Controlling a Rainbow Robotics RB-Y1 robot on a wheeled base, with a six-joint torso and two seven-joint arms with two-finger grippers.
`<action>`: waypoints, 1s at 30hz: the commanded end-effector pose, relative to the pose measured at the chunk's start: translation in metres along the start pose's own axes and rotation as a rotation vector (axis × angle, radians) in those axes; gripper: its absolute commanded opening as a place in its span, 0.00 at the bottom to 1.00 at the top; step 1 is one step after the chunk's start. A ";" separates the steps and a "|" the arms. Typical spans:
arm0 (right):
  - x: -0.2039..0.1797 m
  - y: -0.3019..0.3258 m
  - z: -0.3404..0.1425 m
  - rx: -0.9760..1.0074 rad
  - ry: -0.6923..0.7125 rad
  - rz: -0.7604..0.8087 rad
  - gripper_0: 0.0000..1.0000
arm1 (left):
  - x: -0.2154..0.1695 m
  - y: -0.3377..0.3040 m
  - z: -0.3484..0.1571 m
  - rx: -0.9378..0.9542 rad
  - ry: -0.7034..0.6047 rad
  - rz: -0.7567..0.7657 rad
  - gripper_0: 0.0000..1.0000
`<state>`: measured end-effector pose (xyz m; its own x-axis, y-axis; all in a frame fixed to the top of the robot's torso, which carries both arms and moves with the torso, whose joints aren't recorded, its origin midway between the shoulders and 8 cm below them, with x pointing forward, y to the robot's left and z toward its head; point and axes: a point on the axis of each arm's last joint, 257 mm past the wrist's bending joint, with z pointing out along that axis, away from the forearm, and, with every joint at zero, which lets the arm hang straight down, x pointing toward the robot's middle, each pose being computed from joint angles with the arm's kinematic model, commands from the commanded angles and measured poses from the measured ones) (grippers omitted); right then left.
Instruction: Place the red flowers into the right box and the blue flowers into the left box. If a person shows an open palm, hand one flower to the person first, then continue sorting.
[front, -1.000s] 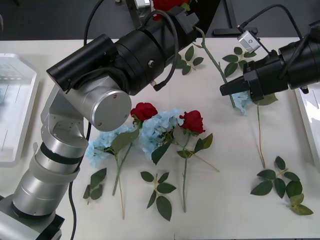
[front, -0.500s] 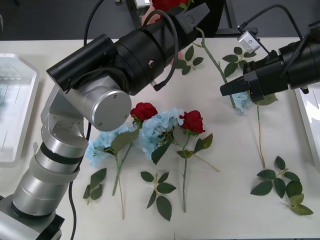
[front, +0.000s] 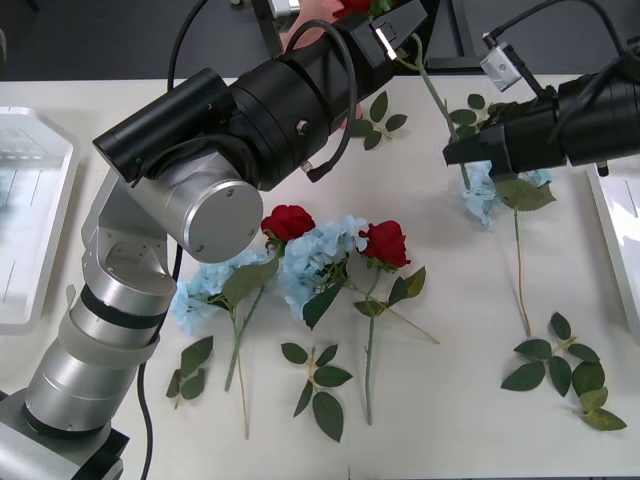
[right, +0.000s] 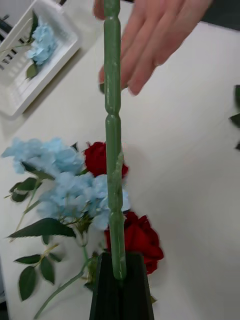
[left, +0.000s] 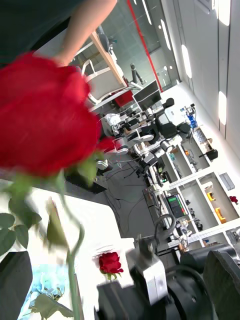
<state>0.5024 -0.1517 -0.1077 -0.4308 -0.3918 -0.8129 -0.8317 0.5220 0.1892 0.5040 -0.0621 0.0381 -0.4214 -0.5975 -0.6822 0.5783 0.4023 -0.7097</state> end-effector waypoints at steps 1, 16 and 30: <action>-0.021 -0.032 -0.012 0.112 -0.040 -0.018 0.00 | -0.004 -0.041 0.009 0.080 -0.012 -0.030 1.00; -0.115 -0.097 -0.027 0.290 -0.288 0.023 0.00 | -0.004 -0.041 0.009 0.080 -0.012 -0.030 1.00; -0.202 -0.097 -0.045 0.355 -0.544 -0.033 0.00 | -0.004 -0.041 0.009 0.080 -0.012 -0.030 1.00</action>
<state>0.6562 -0.1800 0.0120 -0.1908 -0.0447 -0.9806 -0.6021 0.7943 0.0810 0.5040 -0.0623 0.0380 -0.4218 -0.5977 -0.6818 0.5781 0.4020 -0.7101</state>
